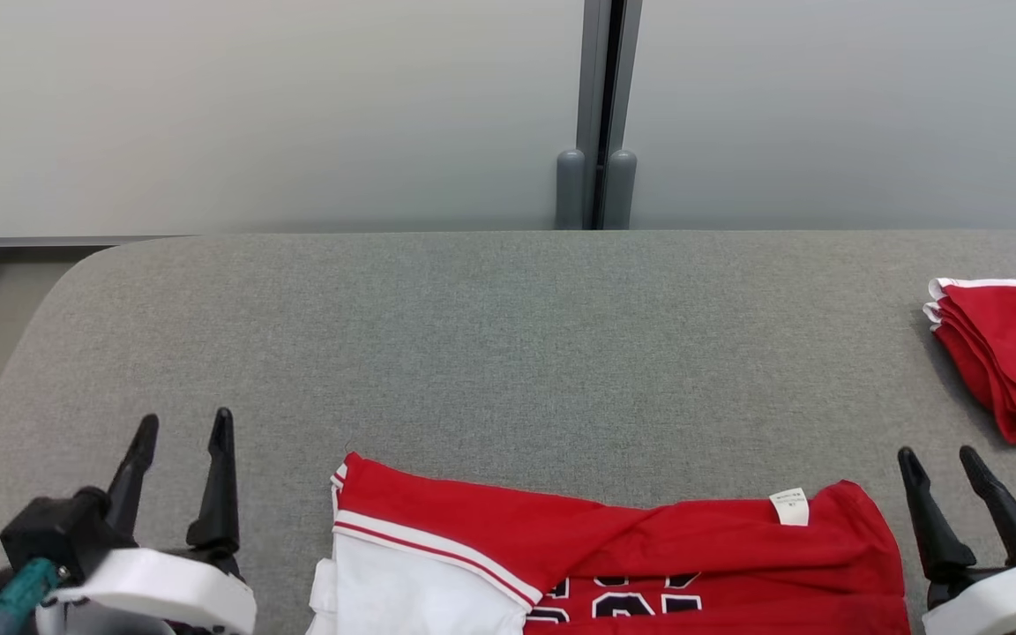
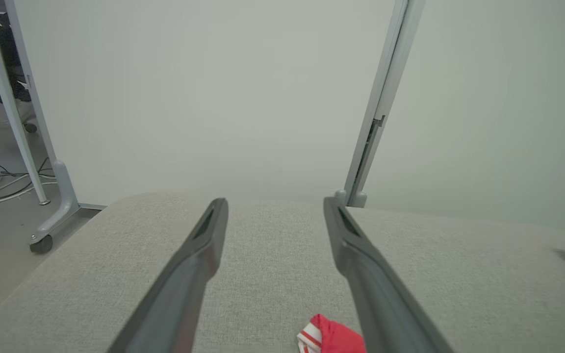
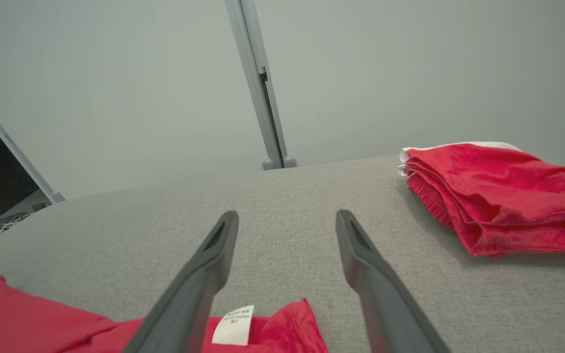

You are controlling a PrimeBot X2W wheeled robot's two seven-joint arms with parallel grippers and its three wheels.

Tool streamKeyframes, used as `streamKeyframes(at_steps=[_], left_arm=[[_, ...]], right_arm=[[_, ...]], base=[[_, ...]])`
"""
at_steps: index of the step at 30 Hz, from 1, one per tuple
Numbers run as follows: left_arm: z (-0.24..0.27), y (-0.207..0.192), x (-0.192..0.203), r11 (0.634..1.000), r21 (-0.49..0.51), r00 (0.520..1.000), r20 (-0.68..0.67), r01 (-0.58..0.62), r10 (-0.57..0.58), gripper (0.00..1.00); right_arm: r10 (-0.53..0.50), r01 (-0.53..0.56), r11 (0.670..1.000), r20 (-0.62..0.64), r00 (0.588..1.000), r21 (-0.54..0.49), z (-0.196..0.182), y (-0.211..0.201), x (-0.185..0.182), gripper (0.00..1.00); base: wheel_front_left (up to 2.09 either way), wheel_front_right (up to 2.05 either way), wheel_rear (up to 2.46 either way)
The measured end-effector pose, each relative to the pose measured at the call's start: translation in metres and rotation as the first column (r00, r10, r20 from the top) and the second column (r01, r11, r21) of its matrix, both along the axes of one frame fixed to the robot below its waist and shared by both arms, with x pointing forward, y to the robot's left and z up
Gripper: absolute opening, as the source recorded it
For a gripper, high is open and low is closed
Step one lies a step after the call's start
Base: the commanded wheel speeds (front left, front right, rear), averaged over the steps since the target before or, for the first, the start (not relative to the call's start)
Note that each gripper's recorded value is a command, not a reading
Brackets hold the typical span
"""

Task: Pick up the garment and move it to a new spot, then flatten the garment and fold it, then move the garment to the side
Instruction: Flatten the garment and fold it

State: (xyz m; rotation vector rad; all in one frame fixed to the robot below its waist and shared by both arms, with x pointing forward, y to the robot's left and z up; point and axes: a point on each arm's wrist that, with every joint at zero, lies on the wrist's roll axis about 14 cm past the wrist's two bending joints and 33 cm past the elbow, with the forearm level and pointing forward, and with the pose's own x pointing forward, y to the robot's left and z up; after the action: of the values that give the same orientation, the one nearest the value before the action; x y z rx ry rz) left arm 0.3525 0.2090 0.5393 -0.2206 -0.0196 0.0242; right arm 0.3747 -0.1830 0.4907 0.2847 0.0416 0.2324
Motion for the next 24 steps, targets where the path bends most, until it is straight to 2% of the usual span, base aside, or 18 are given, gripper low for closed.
streamKeyframes(at_steps=[8,12,17,24], left_arm=[[-0.023,-0.012,-0.004,0.998,-0.055,1.000,-0.004,-0.027,0.027,1.00],[-0.026,-0.011,-0.001,0.998,-0.061,1.000,0.006,-0.028,0.028,1.00],[-0.031,-0.012,0.000,0.998,-0.065,1.000,0.009,-0.024,0.024,1.00],[-0.040,-0.010,-0.001,0.997,-0.069,1.000,-0.007,-0.027,0.027,1.00]], right_arm=[[0.013,-0.015,0.999,-0.064,0.998,-0.030,-0.022,0.003,-0.003,1.00],[0.015,-0.019,1.000,-0.150,0.989,-0.024,-0.039,0.002,-0.005,1.00],[0.034,-0.042,0.999,-0.367,0.930,-0.014,-0.082,0.004,-0.020,1.00],[0.041,-0.030,0.999,-0.511,0.859,0.030,-0.113,0.009,-0.032,1.00]], base=[[0.00,0.00,0.00],[0.00,0.00,0.00],[0.00,0.00,0.00],[0.00,0.00,0.00]])
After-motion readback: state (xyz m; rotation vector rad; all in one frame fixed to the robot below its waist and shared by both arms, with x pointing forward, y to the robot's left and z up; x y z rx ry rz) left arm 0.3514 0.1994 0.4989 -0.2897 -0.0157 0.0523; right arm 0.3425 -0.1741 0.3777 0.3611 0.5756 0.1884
